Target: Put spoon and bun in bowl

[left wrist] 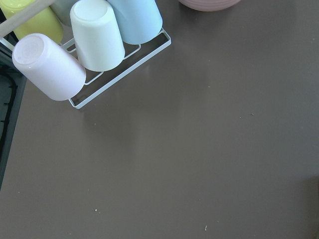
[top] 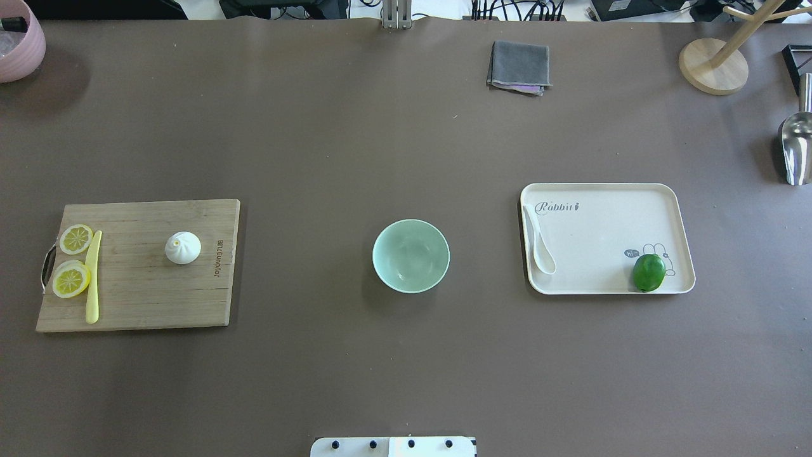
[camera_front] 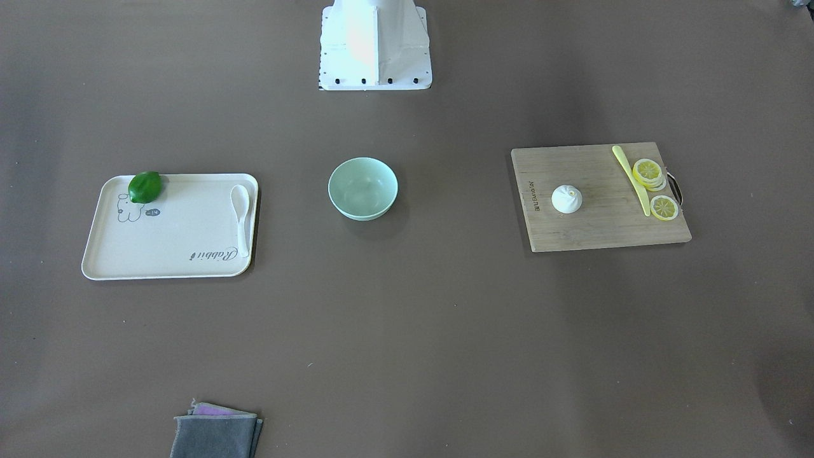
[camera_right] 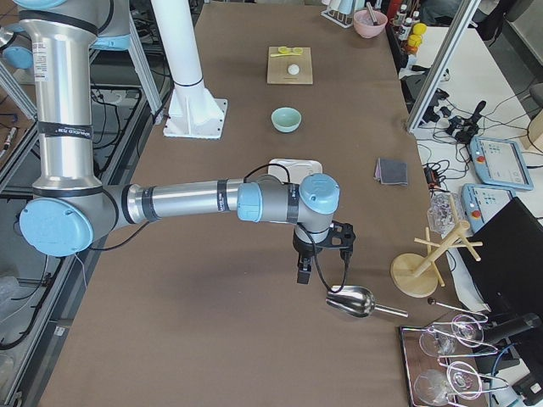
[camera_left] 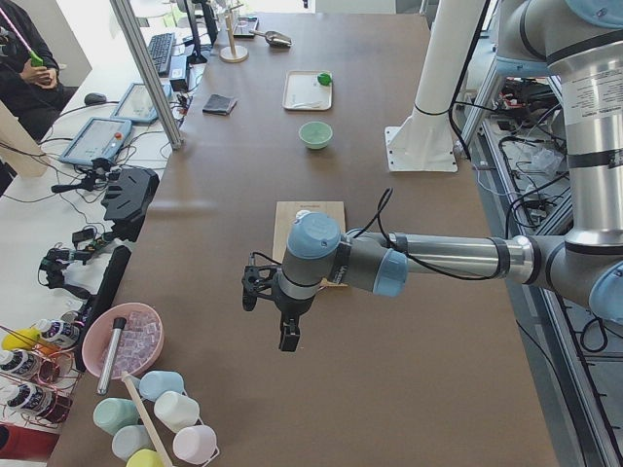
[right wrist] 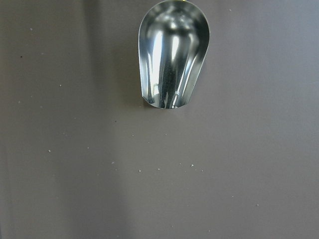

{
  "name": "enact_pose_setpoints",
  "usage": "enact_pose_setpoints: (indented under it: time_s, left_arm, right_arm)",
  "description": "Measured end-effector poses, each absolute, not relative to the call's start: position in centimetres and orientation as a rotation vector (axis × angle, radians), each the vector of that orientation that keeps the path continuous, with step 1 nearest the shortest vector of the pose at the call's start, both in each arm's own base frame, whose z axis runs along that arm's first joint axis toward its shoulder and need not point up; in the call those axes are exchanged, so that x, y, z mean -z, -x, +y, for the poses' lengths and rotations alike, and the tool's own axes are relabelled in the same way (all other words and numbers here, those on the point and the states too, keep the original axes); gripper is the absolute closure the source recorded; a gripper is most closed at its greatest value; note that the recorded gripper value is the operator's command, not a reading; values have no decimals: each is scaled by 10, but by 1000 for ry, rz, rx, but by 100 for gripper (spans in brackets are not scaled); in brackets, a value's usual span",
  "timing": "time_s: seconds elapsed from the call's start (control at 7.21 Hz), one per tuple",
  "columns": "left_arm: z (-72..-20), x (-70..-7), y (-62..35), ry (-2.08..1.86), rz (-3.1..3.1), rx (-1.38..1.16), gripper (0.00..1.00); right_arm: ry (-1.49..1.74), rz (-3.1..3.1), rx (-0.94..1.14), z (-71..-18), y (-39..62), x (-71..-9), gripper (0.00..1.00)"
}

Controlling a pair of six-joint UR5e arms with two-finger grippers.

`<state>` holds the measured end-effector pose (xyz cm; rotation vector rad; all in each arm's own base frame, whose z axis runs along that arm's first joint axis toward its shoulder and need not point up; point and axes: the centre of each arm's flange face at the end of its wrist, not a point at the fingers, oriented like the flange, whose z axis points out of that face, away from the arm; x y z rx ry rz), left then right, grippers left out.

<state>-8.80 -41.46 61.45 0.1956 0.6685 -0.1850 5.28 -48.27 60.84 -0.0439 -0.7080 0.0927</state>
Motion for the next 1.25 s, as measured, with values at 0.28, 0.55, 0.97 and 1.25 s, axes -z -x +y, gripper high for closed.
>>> enact_pose_setpoints:
  time_s: [0.28, 0.55, 0.97, 1.25]
  left_arm:
    - [-413, -608, 85, -193, 711, 180, 2]
    - [-412, -604, 81, -184, 761, 175, 2]
    - [-412, -611, 80, -170, 762, 176, 2]
    - [-411, -612, 80, -168, 763, 180, 2]
  right_arm:
    - [46, -710, -91, -480, -53, -610, 0]
    - [46, -713, -90, -477, -53, -609, 0]
    - [46, -718, -91, -476, -52, -609, 0]
    - [41, -718, -90, -477, -52, -606, 0]
